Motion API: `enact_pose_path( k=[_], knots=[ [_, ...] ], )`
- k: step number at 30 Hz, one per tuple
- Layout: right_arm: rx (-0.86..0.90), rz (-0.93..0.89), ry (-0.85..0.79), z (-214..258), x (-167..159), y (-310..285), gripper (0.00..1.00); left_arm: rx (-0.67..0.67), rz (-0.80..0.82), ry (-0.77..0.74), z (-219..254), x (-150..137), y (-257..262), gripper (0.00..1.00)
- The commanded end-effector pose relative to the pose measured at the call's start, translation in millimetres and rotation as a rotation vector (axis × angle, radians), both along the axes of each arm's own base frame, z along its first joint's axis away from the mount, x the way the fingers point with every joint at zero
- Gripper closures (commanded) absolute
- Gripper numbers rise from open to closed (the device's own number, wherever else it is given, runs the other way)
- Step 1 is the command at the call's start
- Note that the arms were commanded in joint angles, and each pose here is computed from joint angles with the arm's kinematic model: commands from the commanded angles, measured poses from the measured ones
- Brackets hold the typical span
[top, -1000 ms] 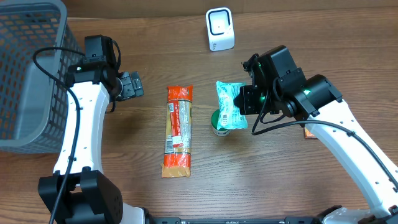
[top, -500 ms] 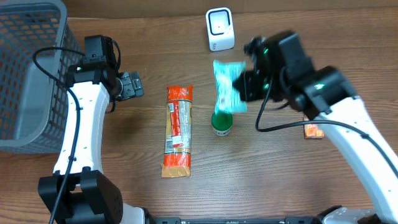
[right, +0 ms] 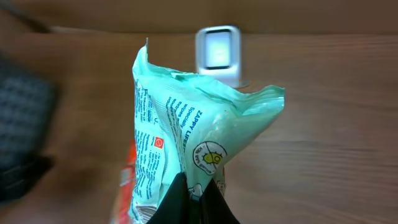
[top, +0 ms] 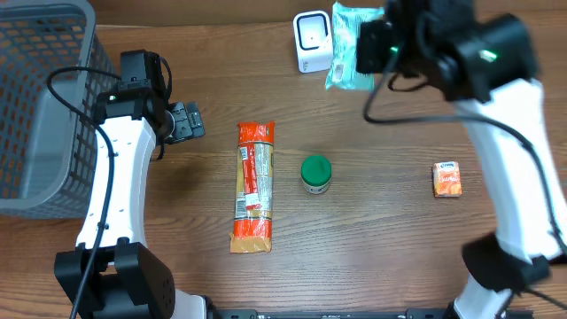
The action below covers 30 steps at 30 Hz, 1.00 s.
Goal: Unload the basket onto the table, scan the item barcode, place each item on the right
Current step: 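Carry the mint-green packet back toward the white scanner, then hold the mint-green packet up in front of the white scanner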
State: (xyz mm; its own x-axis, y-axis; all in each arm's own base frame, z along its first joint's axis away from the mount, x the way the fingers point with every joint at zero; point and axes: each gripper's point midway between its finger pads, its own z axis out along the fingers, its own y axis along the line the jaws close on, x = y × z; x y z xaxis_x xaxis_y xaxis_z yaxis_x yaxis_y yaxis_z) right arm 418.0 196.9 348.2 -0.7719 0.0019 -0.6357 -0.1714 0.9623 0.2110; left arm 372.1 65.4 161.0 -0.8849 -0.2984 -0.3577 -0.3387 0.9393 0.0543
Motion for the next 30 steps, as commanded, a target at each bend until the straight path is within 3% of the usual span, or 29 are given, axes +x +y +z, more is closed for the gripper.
enact_pose_path(
  k=[1,7,15,24,30],
  knots=[
    [-0.192,-0.095,-0.031,-30.1,29.5,-6.6,0.96,0.007,-0.003,0.009,-2.4,-1.6,2.2,0.0],
    [-0.471,-0.185,-0.137,-80.1,79.4,9.5,0.96,0.007,-0.003,0.009,-2.4,-1.6,2.2,0.0],
    [-0.891,-0.193,-0.477,-72.4,139.6,50.4,0.96,0.007,-0.003,0.009,-2.4,-1.7,2.2,0.0],
    [-1.042,-0.195,-0.654,-76.9,179.7,77.2,0.96,0.007,-0.003,0.009,-2.3,-1.6,2.2,0.0],
    [-1.044,-0.251,-0.739,-94.0,193.8,86.8,0.96,0.007,-0.003,0.009,-2.4,-1.6,2.2,0.0]
  ],
)
